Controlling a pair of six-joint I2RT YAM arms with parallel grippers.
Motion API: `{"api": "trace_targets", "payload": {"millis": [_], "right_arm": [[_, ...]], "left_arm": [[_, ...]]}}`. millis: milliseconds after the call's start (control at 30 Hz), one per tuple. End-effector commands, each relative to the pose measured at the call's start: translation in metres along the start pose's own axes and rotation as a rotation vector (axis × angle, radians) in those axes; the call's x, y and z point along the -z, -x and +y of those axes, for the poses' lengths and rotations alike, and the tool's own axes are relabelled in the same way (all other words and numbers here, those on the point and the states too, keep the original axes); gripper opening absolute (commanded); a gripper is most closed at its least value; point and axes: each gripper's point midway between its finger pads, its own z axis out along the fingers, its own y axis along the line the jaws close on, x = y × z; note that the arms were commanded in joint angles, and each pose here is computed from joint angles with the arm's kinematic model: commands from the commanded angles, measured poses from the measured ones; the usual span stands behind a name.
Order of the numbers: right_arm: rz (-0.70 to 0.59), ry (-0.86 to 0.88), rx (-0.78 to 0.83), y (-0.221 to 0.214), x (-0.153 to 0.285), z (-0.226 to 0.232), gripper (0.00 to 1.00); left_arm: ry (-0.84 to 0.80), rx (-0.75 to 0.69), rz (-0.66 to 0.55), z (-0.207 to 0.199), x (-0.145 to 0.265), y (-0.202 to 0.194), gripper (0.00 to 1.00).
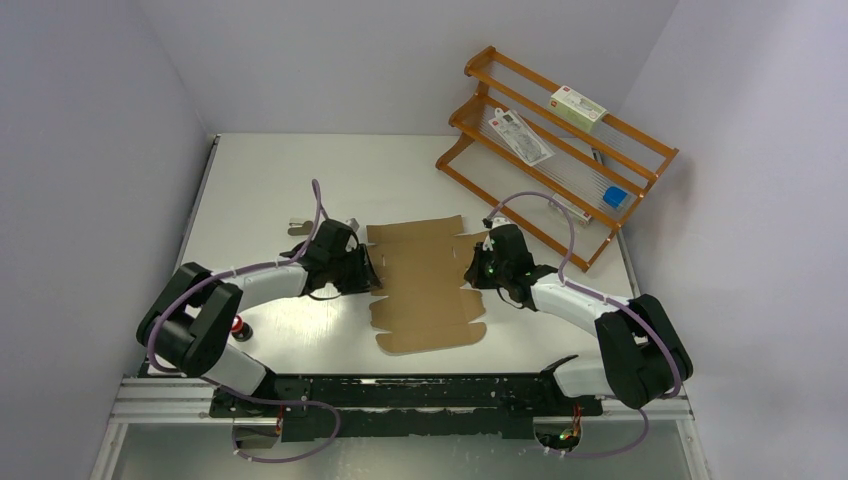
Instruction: Fold the paper box
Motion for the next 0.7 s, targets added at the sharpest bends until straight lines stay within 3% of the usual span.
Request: {"api": "trace_targets", "payload": {"millis": [0,500,667], "right_arm": [[-0.005,-0.003,0.009,0.003,0.003,0.001,0.0],[-0.001,-0.029,0.02,-0.002,0.001,0.0,0.0],[0.002,-0.051,0.017,-0.006,0.003,0.002,0.0]], "left_arm": [[-0.069,0.002,-0.002,-0.018,0.001,0.006,0.43],[-0.096,-0.033,-0.027,-0.044,0.008,0.008,0.23],[-0.078,-0.057,-0.026,-0.049,0.005,0.006,0.22]]}}
